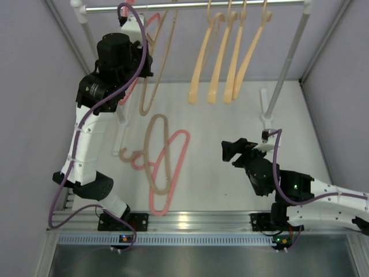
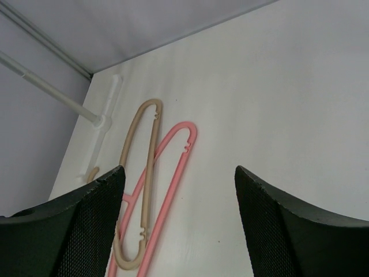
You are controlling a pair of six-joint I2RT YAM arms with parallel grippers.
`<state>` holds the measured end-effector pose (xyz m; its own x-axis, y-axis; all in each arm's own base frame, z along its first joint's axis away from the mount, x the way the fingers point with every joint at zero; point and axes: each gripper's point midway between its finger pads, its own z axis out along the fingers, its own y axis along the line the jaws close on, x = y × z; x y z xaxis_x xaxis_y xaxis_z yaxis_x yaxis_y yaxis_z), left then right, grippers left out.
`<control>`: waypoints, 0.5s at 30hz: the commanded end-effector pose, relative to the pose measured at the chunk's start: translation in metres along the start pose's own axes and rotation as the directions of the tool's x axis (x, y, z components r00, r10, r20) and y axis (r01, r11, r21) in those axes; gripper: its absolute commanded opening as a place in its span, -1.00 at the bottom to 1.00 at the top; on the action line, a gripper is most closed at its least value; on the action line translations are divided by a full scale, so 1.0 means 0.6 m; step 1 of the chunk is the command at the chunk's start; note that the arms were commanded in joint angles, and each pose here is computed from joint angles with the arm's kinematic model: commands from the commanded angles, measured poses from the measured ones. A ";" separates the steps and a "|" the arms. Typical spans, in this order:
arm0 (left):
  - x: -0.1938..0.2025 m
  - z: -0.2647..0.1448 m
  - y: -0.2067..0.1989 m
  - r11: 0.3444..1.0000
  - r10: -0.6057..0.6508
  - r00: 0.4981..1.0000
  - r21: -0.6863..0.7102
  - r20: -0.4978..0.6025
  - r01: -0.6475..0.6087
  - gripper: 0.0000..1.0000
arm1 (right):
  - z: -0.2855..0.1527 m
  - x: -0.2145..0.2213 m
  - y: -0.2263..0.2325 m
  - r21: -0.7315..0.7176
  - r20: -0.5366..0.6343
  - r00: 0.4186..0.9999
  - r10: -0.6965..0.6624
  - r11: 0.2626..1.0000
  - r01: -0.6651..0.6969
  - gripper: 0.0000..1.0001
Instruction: Organize the hangers
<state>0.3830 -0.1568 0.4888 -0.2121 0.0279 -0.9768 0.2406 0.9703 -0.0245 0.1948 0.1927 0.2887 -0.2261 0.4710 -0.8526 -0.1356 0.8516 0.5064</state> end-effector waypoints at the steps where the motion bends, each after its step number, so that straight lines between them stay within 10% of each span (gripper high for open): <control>1: -0.067 -0.007 0.002 1.000 -0.011 0.990 0.024 0.143 0.008 -1.00 | -0.008 -0.033 0.009 -0.007 0.034 0.999 0.007 1.000 -0.007 0.48; 15: -0.096 0.042 0.017 0.999 -0.007 0.978 -0.029 0.209 0.013 -1.00 | -0.005 -0.045 0.014 -0.003 0.055 0.998 -0.022 1.000 0.023 0.49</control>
<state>0.4146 -0.1601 0.5019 -0.1390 0.0092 -0.9903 0.2329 0.9722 -0.0237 0.1964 0.1884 0.2892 -0.2052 0.4220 -0.8831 -0.1396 0.8804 0.4532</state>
